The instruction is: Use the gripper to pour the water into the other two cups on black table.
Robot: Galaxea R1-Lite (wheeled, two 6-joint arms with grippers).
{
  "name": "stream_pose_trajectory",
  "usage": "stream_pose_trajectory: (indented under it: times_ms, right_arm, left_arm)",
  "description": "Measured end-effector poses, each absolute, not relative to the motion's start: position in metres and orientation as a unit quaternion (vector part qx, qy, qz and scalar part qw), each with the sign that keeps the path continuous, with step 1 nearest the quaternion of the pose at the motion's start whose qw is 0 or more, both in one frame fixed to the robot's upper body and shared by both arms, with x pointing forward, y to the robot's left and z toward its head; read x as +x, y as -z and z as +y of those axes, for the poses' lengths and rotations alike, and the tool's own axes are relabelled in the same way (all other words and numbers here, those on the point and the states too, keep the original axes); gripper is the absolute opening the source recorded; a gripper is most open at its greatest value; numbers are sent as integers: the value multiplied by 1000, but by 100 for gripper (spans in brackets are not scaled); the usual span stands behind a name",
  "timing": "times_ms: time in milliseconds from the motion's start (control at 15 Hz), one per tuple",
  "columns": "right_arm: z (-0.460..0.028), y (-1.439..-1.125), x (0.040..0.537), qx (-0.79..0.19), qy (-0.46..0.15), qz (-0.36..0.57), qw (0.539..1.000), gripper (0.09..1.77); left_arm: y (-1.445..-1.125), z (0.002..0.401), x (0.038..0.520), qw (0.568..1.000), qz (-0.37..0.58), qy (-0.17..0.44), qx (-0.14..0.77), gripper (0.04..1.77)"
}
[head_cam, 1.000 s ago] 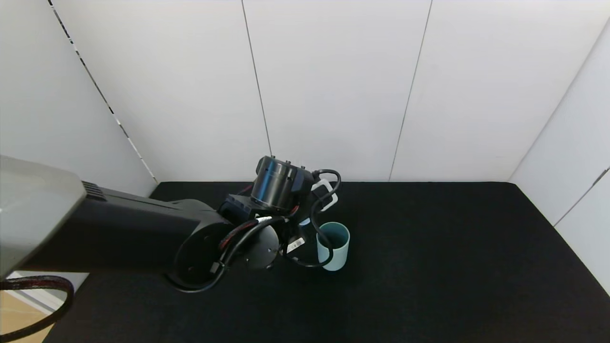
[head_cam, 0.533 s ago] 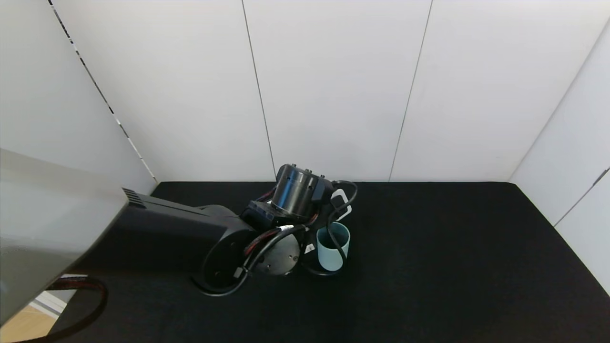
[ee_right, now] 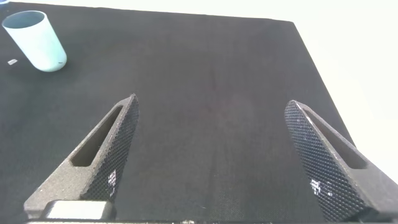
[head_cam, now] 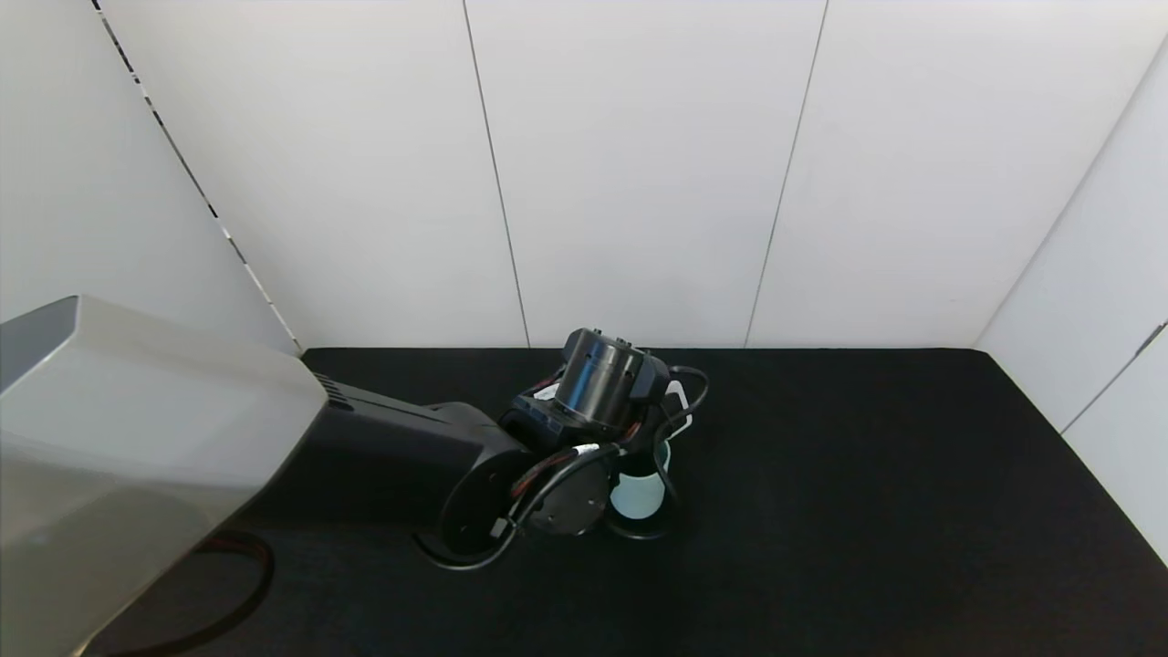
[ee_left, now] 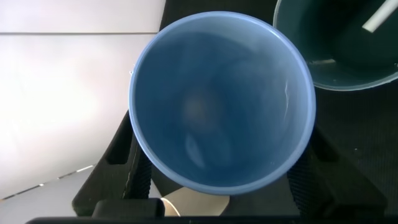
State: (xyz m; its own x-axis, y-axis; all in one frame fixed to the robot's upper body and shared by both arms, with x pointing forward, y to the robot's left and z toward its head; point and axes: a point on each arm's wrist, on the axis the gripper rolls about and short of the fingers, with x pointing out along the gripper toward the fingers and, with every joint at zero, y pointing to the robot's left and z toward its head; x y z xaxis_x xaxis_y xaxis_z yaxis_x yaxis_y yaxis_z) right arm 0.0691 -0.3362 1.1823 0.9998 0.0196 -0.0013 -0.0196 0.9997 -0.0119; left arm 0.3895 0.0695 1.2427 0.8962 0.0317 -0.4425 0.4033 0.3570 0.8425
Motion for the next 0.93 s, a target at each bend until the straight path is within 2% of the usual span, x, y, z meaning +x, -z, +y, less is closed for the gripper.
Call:
stream_pose_trajectory:
  times_ms: [933]
  right_arm:
    - [-336,-1182,69,-6,-10,1,1000,171]
  left_arm:
    - [-1256,65,394,736,173,103,647,122]
